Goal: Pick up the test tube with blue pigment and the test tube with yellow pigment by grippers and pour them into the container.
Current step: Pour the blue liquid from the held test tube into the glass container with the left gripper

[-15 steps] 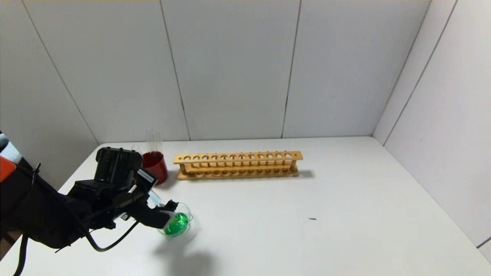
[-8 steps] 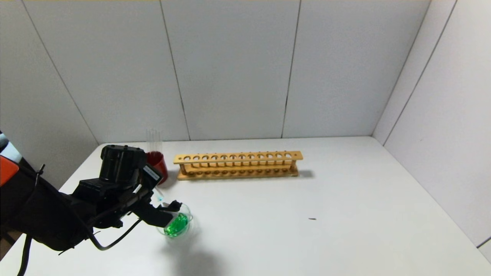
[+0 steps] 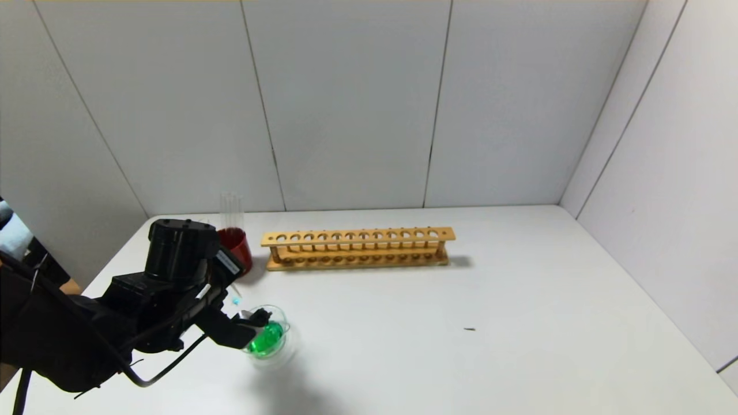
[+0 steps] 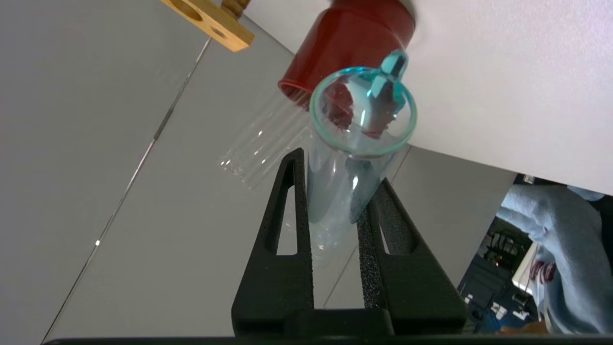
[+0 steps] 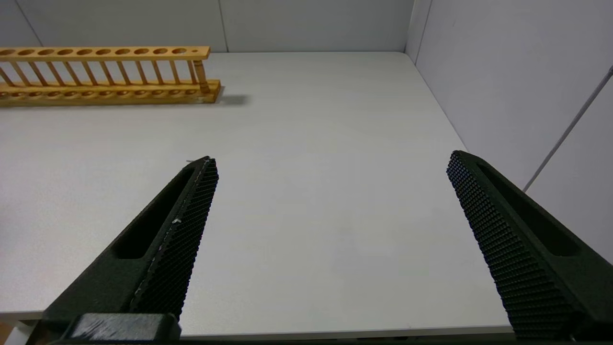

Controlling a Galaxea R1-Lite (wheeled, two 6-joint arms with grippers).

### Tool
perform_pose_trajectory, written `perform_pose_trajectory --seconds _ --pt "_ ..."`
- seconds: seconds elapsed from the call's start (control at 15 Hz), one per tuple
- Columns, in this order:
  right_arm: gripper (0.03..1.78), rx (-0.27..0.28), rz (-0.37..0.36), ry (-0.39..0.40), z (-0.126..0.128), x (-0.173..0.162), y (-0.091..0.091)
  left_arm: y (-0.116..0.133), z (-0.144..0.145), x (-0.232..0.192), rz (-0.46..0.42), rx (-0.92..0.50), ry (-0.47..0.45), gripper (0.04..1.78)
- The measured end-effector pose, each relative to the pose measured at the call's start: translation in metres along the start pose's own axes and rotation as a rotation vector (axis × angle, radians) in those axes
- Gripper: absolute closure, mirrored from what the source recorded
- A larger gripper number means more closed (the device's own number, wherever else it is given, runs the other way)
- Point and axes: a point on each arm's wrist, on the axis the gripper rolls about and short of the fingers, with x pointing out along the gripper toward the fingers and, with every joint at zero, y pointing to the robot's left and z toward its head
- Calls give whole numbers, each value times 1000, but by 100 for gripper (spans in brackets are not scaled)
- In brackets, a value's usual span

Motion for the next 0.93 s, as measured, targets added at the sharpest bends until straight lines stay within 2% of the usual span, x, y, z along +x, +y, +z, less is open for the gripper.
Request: perform_pose_trajectory --seconds 0.67,0.8,0.93 --pt "6 0 0 0 0 0 0 4 4 -9 -1 3 40 150" --pt "6 0 0 0 0 0 0 7 0 -13 28 -26 51 150" --pt "6 0 0 0 0 0 0 14 -10 -21 100 -140 82 150"
